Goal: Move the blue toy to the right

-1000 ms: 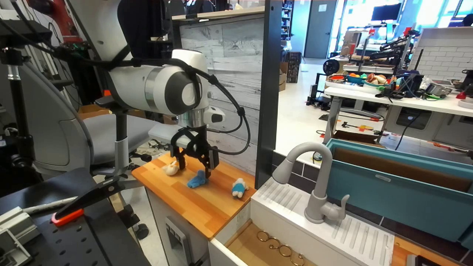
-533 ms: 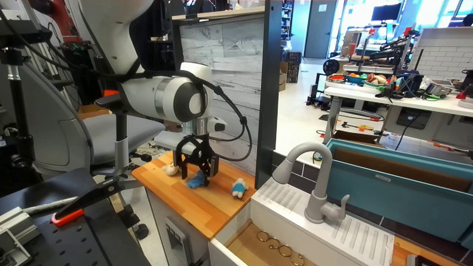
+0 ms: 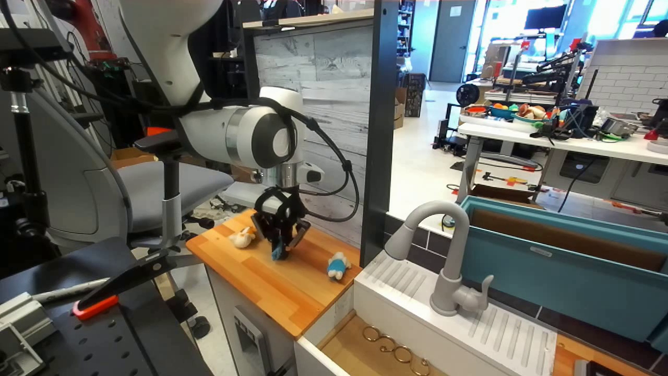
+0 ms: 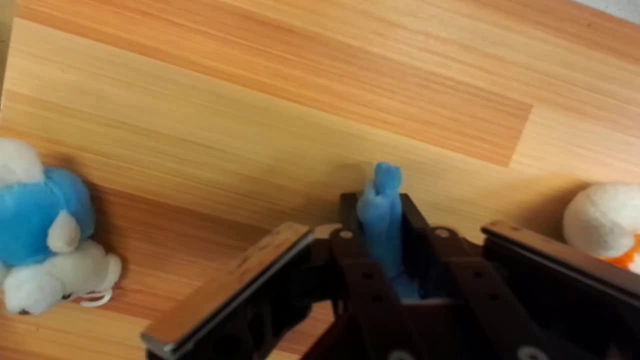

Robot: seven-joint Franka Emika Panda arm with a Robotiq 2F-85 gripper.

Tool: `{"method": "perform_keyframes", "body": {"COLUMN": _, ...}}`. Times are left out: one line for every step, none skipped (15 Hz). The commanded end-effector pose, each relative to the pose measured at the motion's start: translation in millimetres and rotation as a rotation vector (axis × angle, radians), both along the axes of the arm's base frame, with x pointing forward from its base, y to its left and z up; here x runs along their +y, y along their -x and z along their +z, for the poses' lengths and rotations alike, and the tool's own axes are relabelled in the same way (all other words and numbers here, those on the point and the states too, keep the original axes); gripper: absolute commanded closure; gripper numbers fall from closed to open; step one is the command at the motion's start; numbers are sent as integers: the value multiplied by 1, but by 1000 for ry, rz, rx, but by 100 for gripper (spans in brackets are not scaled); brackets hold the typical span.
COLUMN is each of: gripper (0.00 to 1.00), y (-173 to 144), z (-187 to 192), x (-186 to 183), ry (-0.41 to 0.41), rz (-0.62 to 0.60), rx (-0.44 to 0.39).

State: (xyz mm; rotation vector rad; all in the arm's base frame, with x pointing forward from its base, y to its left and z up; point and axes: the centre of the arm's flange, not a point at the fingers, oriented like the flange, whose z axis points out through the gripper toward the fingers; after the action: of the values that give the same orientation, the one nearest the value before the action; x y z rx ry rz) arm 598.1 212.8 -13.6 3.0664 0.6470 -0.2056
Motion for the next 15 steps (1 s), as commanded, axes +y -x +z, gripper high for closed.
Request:
{"method": "perform_keyframes", "body": {"gripper": 100, "y": 1, "z": 10, "x": 13, "ry": 0, "rz": 37, "rx": -9}}
{"method": "perform_keyframes", "body": {"gripper": 100, "y": 4, "z": 12, "x": 16, "ry": -2, "rz": 44, "rx": -14}}
{"method": "perform_keyframes", "body": {"gripper": 100, "y": 6, "z": 15, "x": 18, "ry": -4, "rz": 51, "rx": -20}}
{"method": "perform_keyframes", "body": {"gripper": 99, "y": 10, "z": 19, "x": 21, "ry": -2, "rz": 56, "rx": -28}}
{"method": "perform_keyframes", "body": {"gripper": 99, "y": 12, "z": 21, "x": 22, "ry": -1, "rz": 61, "rx": -34}}
{"method": "perform_keyframes", "body": {"gripper": 99, "y": 14, "z": 24, "x": 23, "ry": 2, "rz": 62, "rx": -43}}
{"method": "perform_keyframes", "body": {"gripper": 99, "y": 16, "z": 28, "x": 22, "ry": 4, "rz": 62, "rx": -47}}
{"method": "perform_keyframes", "body": {"gripper": 99, "y": 19, "z": 31, "x": 20, "ry": 8, "rz": 60, "rx": -46}}
{"method": "perform_keyframes", "body": {"gripper": 99, "y": 23, "z": 34, "x": 16, "ry": 14, "rz": 54, "rx": -50}}
{"method": "perform_keyframes", "body": {"gripper": 99, "y": 26, "z": 37, "x": 12, "ry": 19, "rz": 44, "rx": -60}}
{"method": "perform_keyframes", "body": {"gripper": 99, "y": 30, "z": 41, "x": 6, "ry": 19, "rz": 31, "rx": -70}}
{"method": "perform_keyframes", "body": {"gripper": 99, "y": 34, "z": 44, "x": 0, "ry": 19, "rz": 15, "rx": -75}}
{"method": "perform_keyframes", "body": {"gripper": 99, "y": 38, "z": 46, "x": -7, "ry": 24, "rz": 1, "rx": -77}}
{"method": "perform_keyframes", "body": {"gripper": 99, "y": 42, "z": 46, "x": -14, "ry": 35, "rz": -16, "rx": -82}}
{"method": "perform_keyframes", "body": {"gripper": 99, "y": 45, "z": 45, "x": -21, "ry": 43, "rz": -32, "rx": -82}}
